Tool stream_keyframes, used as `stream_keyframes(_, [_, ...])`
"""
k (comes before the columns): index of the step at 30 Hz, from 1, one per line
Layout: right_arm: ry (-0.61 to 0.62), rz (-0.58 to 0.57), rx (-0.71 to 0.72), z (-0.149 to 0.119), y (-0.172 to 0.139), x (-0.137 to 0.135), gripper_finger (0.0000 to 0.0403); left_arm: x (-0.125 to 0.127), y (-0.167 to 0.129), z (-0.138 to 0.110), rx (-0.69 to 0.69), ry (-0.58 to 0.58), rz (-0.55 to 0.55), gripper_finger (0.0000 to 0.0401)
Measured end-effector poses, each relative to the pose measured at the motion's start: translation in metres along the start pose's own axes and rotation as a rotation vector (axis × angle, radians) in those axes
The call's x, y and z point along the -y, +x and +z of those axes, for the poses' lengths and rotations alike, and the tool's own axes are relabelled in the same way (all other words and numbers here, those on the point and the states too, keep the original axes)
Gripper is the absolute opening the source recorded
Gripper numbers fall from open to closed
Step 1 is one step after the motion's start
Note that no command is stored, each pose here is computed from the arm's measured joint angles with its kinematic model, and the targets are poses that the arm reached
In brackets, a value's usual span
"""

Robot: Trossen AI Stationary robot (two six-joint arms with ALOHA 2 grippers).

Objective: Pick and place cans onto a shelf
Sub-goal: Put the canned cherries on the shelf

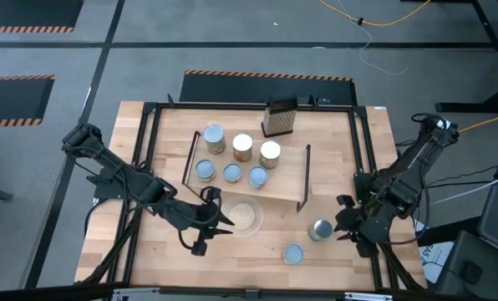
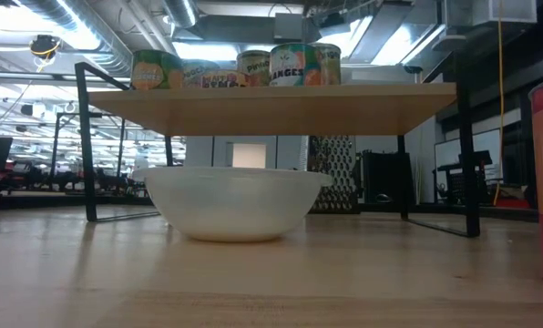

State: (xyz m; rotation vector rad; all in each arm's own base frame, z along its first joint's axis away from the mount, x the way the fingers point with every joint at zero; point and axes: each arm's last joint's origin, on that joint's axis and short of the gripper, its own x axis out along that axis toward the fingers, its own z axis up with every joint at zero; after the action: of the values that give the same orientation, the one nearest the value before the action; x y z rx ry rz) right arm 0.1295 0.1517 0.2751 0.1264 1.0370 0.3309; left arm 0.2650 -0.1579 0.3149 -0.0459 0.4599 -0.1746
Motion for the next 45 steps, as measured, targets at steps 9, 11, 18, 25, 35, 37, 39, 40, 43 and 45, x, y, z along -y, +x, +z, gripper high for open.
stream_keyframes(9, [-0.307,-0.020,-0.074,-0.002,0.015,-0.004,0.0126,0.000,0.000,0.002,0.018,-0.007,-0.005,0.0094])
stream_keyframes(11, [-0.401,-0.026,-0.095,-0.002,0.020,-0.005,0.0126,0.000,0.000,0.002,0.018,-0.007,-0.005,0.0094])
stream_keyframes(18, [-0.610,-0.058,-0.185,-0.005,0.035,-0.005,0.0126,0.000,0.000,0.002,0.018,-0.007,-0.005,0.0094])
stream_keyframes(25, [-0.715,-0.103,-0.305,-0.011,0.047,-0.002,0.0126,0.000,0.000,0.002,0.017,-0.006,-0.005,0.0094])
stream_keyframes(35, [-0.780,-0.217,-0.359,-0.012,0.064,-0.001,0.0126,0.000,0.000,0.002,0.017,-0.006,-0.005,0.0094])
stream_keyframes(37, [-0.781,-0.220,-0.367,-0.012,0.066,-0.002,0.0126,0.000,0.000,0.002,0.017,-0.006,-0.005,0.0094])
stream_keyframes(39, [-0.783,-0.225,-0.370,-0.012,0.067,-0.002,0.0124,0.000,0.000,0.002,0.016,-0.006,-0.005,0.0094])
stream_keyframes(40, [-0.783,-0.226,-0.370,-0.012,0.067,-0.002,0.0120,0.000,0.000,0.002,0.016,-0.005,-0.005,0.0094])
stream_keyframes(43, [-0.782,-0.223,-0.366,-0.012,0.068,-0.002,0.0097,0.000,0.000,0.001,0.015,-0.005,-0.005,0.0094])
stream_keyframes(45, [-0.776,-0.220,-0.357,-0.011,0.068,-0.003,0.0076,0.000,0.000,0.001,0.014,-0.005,-0.005,0.0094])
